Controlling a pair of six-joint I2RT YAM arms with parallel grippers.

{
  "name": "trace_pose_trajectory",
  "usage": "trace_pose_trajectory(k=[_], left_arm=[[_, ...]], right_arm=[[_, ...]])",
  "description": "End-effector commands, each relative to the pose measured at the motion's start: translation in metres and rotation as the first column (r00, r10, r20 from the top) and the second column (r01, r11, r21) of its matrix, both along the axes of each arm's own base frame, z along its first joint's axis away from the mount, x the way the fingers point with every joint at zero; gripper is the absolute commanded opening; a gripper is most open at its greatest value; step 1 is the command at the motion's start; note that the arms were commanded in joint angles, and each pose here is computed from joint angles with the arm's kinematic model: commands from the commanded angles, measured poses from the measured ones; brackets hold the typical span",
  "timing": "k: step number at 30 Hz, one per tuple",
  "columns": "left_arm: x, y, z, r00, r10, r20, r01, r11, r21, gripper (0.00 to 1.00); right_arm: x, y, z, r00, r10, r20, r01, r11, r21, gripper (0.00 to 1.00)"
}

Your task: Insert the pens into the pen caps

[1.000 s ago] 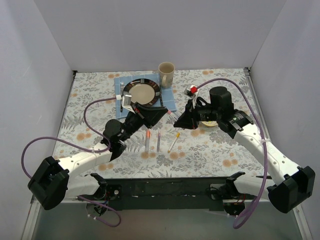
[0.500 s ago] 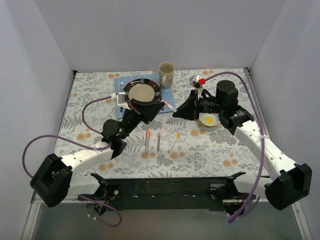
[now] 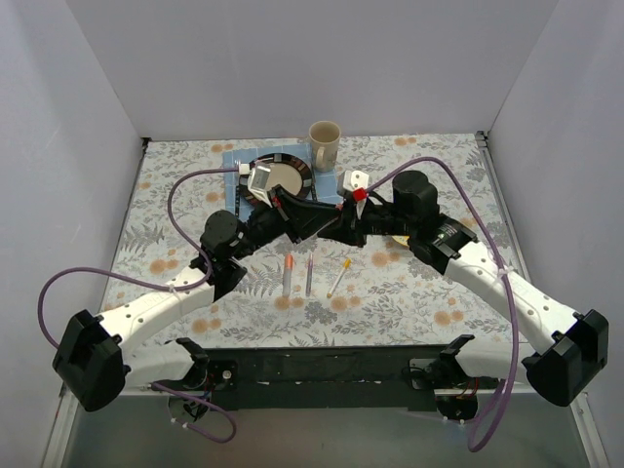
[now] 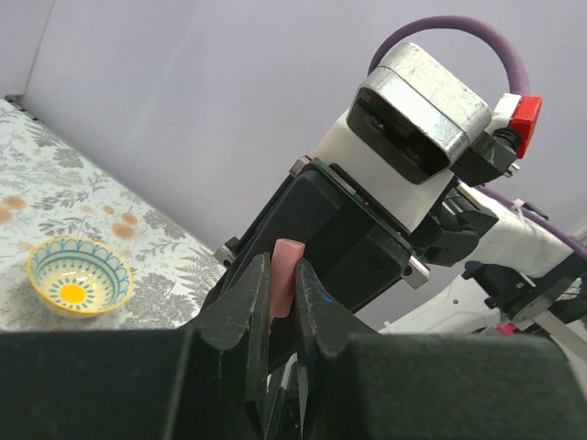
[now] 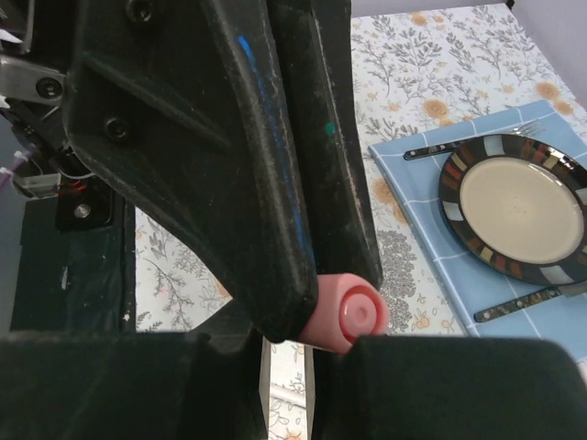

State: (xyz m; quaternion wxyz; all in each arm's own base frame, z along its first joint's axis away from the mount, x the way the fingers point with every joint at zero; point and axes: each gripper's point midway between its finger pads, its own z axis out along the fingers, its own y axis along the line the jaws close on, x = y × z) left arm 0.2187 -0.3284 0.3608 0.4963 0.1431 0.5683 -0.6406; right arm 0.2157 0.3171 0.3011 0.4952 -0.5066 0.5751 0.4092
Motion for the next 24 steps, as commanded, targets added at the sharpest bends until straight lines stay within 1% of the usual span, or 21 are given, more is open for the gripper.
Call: trace_pose_trajectory(k=[1,5,9,13,14,15,17,19,21,24], left_arm=[[-0.085,-0.012,-0.121,0.87,-0.323,-0.373,0.442,0.846,0.299,0.0],[-0.069,0.002,-0.121,0.898,-0.253,-0.36,0.374,0.87,0.322,0.0],[-0.054,0.014,-0.117,0.92,-0.198,-0.337,0.317,0.882,0.348,0.0],[-0.044,0.02,-0.11,0.944,-0.179,-0.277,0.278,0.884,0.375,0.25],[-0.042,0.021,-0.108,0.948,-0.176,-0.266,0.271,0.885,0.379,0.37],[-0.041,0.021,-0.104,0.949,-0.175,-0.261,0.268,0.885,0.382,0.41],[-0.037,0.022,-0.101,0.955,-0.167,-0.244,0.254,0.885,0.39,0.45],[-0.037,0.023,-0.094,0.959,-0.176,-0.223,0.252,0.888,0.385,0.47],[-0.036,0.026,-0.094,0.963,-0.185,-0.195,0.25,0.885,0.392,0.5],[-0.032,0.03,-0.099,0.967,-0.193,-0.169,0.248,0.873,0.42,0.52]], right_arm=[[0.04,-0.011,0.137,0.876,-0.27,0.399,0.136,0.933,0.332,0.01],[0.041,-0.011,0.13,0.883,-0.278,0.378,0.151,0.931,0.331,0.01],[0.044,-0.011,0.122,0.899,-0.288,0.33,0.177,0.928,0.327,0.01],[0.043,-0.009,0.113,0.92,-0.272,0.281,0.182,0.934,0.308,0.01],[0.043,-0.008,0.113,0.922,-0.269,0.278,0.182,0.935,0.304,0.01],[0.045,-0.007,0.11,0.925,-0.268,0.271,0.184,0.937,0.297,0.01],[0.045,-0.006,0.108,0.928,-0.26,0.266,0.18,0.94,0.29,0.01],[0.045,-0.005,0.107,0.932,-0.256,0.255,0.18,0.941,0.286,0.01],[0.044,-0.004,0.105,0.941,-0.247,0.231,0.182,0.945,0.273,0.01],[0.037,-0.003,0.107,0.949,-0.217,0.226,0.153,0.951,0.27,0.01]])
